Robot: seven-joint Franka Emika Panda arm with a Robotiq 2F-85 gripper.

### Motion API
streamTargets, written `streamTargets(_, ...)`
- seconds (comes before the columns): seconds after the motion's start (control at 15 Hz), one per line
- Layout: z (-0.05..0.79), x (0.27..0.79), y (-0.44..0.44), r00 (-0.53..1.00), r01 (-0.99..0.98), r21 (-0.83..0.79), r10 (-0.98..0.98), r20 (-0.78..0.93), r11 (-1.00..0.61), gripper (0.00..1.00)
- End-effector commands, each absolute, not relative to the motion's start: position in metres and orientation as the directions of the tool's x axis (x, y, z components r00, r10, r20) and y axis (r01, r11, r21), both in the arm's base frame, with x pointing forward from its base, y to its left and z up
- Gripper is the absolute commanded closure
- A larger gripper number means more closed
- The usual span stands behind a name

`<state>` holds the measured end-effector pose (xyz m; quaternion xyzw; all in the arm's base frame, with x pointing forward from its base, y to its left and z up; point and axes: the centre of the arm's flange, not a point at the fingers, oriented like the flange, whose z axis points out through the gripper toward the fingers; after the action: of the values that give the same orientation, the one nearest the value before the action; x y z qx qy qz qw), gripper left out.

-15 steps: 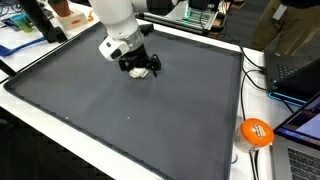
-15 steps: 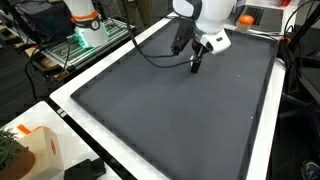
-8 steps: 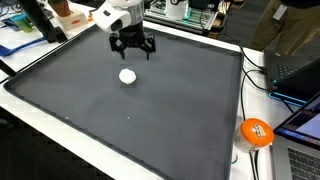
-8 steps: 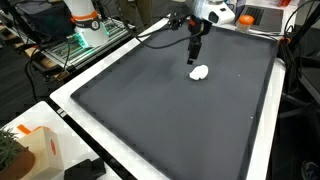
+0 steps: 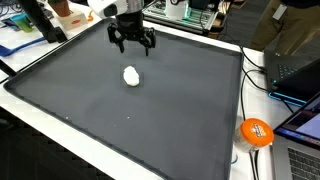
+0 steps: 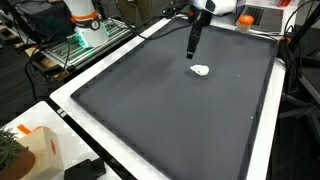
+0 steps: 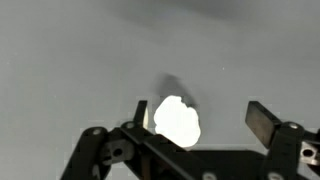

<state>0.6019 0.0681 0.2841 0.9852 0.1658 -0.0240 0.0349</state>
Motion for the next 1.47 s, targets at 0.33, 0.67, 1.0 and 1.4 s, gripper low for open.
streamTargets(0.33,0.317,0.628,0.112,1.000,0.011,0.319,0.014,0.007,-0.948,0.00)
streamTargets(0.67,0.361,0.658,0.144,0.974,0.112,0.306,0.043,-0.223,-0.945,0.00)
streamTargets(1.0,0.372,0.650,0.135,0.969,0.132,0.263,0.068,-0.238,-0.956,0.00)
streamTargets(1.4,0.364,0.697,0.121,0.908,0.169,0.185,0.079,-0.412,-0.968,0.00)
